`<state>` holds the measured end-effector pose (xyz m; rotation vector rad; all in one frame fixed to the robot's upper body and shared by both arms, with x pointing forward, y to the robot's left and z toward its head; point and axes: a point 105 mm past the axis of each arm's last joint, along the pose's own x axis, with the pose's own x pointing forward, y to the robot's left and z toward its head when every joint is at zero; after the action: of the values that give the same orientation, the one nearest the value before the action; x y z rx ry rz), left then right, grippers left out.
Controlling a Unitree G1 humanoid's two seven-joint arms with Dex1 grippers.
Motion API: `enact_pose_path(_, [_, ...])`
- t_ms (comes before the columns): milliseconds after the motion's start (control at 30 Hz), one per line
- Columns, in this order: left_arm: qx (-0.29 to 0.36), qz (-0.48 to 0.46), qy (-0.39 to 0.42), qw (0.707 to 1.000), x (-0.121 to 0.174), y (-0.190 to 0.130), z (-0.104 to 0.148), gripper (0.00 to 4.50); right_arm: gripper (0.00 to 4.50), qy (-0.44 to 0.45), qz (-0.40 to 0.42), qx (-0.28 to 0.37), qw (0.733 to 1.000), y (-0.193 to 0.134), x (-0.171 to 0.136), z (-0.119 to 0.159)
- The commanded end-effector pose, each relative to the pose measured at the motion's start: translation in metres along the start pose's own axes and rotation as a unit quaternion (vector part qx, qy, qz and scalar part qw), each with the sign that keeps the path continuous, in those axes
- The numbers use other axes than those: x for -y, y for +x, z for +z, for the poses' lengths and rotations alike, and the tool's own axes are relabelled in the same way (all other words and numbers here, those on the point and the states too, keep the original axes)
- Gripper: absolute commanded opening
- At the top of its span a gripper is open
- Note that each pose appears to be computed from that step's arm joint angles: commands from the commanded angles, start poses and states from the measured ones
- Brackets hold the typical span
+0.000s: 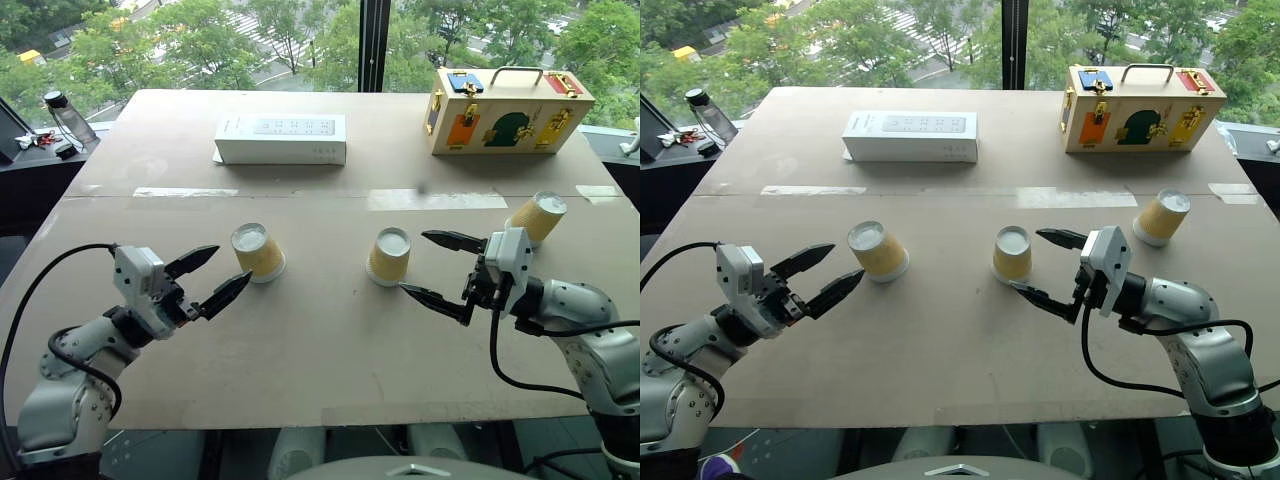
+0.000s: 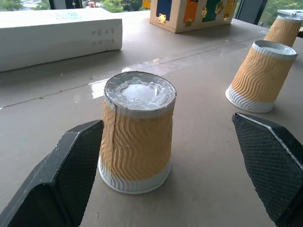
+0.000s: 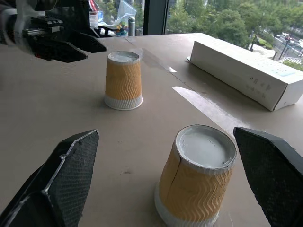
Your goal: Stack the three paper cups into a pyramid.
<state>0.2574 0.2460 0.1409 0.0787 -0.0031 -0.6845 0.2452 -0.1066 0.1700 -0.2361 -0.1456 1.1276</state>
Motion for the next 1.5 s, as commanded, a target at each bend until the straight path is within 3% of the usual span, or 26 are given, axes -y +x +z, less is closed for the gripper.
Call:
enact_pose_path(33, [-0.009,-0.020,0.011,1.000,-0.008,0.011,0.001,4.50,4.48,-0.036,0.011,0.024,0.999,-0.013,-0.010,0.026])
enact_pose_path(300, [-0.022,-0.043,0.026,0.999,-0.017,0.038,-0.006,4.50,4.48,-0.028,-0.024,0.003,0.999,-0.024,-0.023,0.026])
enact_pose_path(400, [-0.016,-0.051,0.023,0.998,-0.020,0.042,-0.007,3.65,4.50,-0.025,-0.037,0.004,0.999,-0.026,-0.024,0.027])
enact_pose_path(533, [0.005,-0.084,0.019,0.996,-0.012,0.052,0.002,2.06,4.50,-0.023,-0.046,-0.001,0.999,-0.028,-0.026,0.026])
enact_pose_path(967, [0.040,-0.242,0.023,0.969,0.054,0.122,0.016,2.06,4.50,-0.031,-0.090,-0.020,0.995,-0.037,-0.026,0.027])
enact_pose_path(1500, [0.010,-0.280,0.072,0.957,0.069,0.142,-0.008,2.06,4.50,-0.024,-0.142,-0.049,0.988,-0.058,-0.035,0.025])
